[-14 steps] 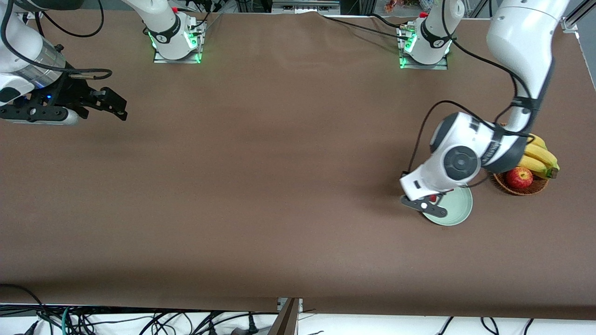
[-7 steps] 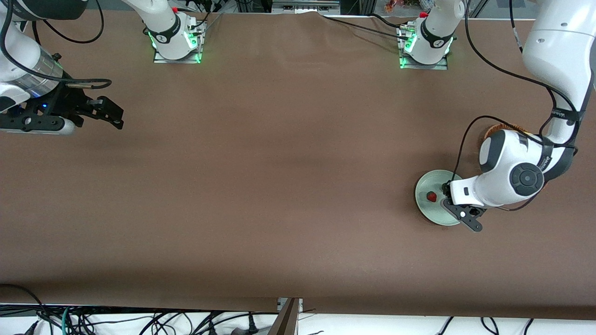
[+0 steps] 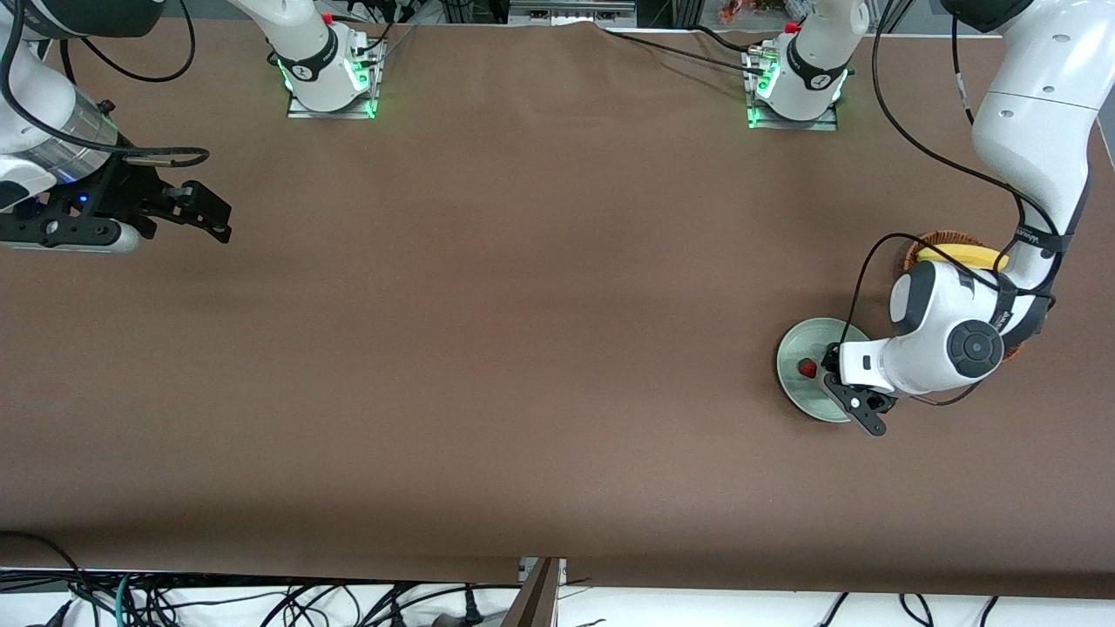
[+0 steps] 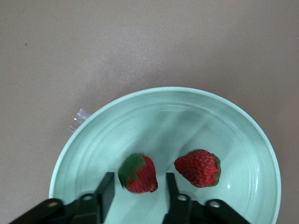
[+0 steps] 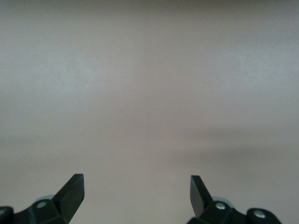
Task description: Collect all strawberries into plate
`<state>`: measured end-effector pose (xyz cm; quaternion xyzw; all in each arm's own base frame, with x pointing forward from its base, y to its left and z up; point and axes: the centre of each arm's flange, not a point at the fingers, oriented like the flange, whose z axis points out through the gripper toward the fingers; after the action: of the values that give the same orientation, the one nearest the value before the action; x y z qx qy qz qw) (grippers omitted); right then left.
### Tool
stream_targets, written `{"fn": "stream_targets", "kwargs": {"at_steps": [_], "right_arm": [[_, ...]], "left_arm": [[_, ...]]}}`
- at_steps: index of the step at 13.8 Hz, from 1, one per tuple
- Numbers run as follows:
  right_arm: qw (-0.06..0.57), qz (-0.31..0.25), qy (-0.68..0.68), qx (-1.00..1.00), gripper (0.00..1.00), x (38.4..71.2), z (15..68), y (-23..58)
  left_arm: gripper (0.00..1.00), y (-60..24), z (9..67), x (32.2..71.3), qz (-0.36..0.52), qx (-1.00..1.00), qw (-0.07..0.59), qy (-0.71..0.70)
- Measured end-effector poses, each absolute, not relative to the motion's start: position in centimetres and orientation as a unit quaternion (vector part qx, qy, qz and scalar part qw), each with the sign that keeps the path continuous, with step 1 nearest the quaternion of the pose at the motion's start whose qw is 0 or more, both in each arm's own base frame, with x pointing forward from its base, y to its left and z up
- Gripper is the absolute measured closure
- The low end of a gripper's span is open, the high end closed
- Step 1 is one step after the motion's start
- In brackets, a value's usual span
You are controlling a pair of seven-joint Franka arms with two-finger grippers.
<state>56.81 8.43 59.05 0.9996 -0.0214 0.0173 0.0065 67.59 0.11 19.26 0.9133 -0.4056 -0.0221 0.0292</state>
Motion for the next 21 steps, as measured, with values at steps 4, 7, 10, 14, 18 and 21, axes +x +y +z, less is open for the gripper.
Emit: {"fn": "stream_targets", "kwargs": {"at_steps": [4,7,10,14,18,21], "right_arm": [[0.007,0.017,-0.021,1.0,0.0,56.9,59.0,8.4],[0.006,0.021,-0.021,1.0,0.0,56.9,59.4,8.5],[0.006,0.019,-0.021,1.0,0.0,57.0,59.2,8.5],[0.007,0.019,-0.02,1.0,0.0,57.1,59.1,8.7],[0.006,0.019,-0.02,1.0,0.0,57.1,59.1,8.7],[0.006,0.019,-0.02,1.0,0.0,57.1,59.1,8.7]], "left_arm": [[0.04,1.4,21.4,68.4,-0.018,0.917,0.022,-0.397],[0.0,1.1,27.1,68.9,-0.046,0.922,0.021,-0.383],[0.0,-1.0,34.1,68.7,-0.07,0.936,0.017,-0.346],[0.0,-4.3,45.2,66.5,-0.071,0.964,-0.02,-0.256],[0.0,-5.3,54.9,64.5,-0.032,0.985,-0.045,-0.166],[0.0,-5.8,58.7,62.9,-0.016,0.995,-0.024,-0.101]]}}
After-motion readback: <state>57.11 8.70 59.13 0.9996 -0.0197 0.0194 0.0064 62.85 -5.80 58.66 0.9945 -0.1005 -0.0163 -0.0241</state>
